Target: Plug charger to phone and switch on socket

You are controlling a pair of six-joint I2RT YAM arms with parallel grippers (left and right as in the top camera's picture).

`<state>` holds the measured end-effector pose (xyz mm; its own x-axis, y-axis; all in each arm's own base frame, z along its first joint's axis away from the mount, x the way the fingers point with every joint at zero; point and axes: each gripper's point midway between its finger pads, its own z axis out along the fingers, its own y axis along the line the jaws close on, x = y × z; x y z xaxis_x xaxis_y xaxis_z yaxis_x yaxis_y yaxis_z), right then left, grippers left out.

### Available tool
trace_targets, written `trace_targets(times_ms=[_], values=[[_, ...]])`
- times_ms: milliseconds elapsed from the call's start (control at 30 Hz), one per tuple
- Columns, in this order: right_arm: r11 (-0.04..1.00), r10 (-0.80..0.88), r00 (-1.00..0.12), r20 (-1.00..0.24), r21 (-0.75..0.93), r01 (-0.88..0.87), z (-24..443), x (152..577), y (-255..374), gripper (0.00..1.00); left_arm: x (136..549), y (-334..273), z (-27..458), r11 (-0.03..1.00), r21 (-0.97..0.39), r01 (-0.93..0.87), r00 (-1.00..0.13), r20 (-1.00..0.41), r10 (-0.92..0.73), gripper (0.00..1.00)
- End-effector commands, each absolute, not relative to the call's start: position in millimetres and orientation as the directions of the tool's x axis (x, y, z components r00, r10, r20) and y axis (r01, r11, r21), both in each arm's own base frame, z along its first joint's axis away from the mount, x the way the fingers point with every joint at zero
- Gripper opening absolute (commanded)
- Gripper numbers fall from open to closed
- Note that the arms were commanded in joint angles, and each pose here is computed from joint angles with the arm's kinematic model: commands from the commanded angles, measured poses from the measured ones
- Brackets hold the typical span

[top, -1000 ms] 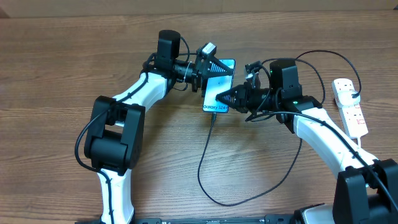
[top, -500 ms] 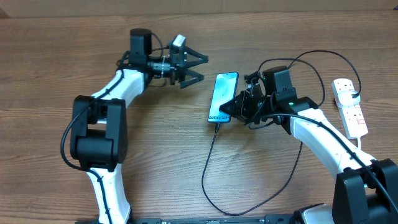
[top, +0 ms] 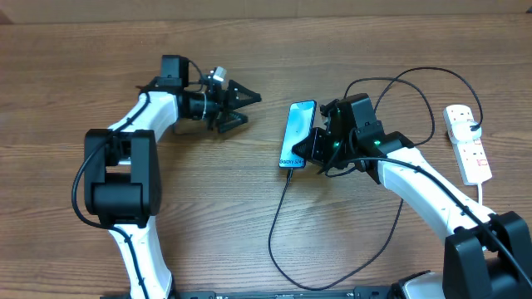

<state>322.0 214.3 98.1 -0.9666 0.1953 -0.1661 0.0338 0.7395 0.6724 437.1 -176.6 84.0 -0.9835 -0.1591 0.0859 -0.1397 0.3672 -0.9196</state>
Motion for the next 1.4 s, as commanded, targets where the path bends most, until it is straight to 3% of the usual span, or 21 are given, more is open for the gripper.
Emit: trace_targets(times_ms=[0,133,267,433,1367], values=[[0.739,0.183,-0.963,-0.197,0.673,0.003,102,328,218,0.04,453,-141,118,0.438,-0.898,-0.041,-0.973,-0.064,-0.221,0.85],[0.742,0.179,-0.968,-0.174,0.67,0.017,90,329,219,0.03,452,-96,117,0.682,-0.723,-0.116,-0.941,-0.14,-0.308,0.87],[0.704,0.158,-0.973,-0.171,0.71,-0.011,83,336,231,0.04,439,-37,124,0.882,-0.414,-0.225,-0.899,-0.262,-0.352,0.92],[0.7,0.144,-0.974,-0.176,0.714,-0.025,70,341,239,0.04,421,4,122,0.927,-0.187,-0.326,-0.883,-0.289,-0.369,1.0],[0.82,0.051,-0.952,-0.301,0.557,-0.132,43,328,271,0.04,411,5,116,0.927,-0.165,-0.337,-0.895,-0.248,-0.37,1.0]])
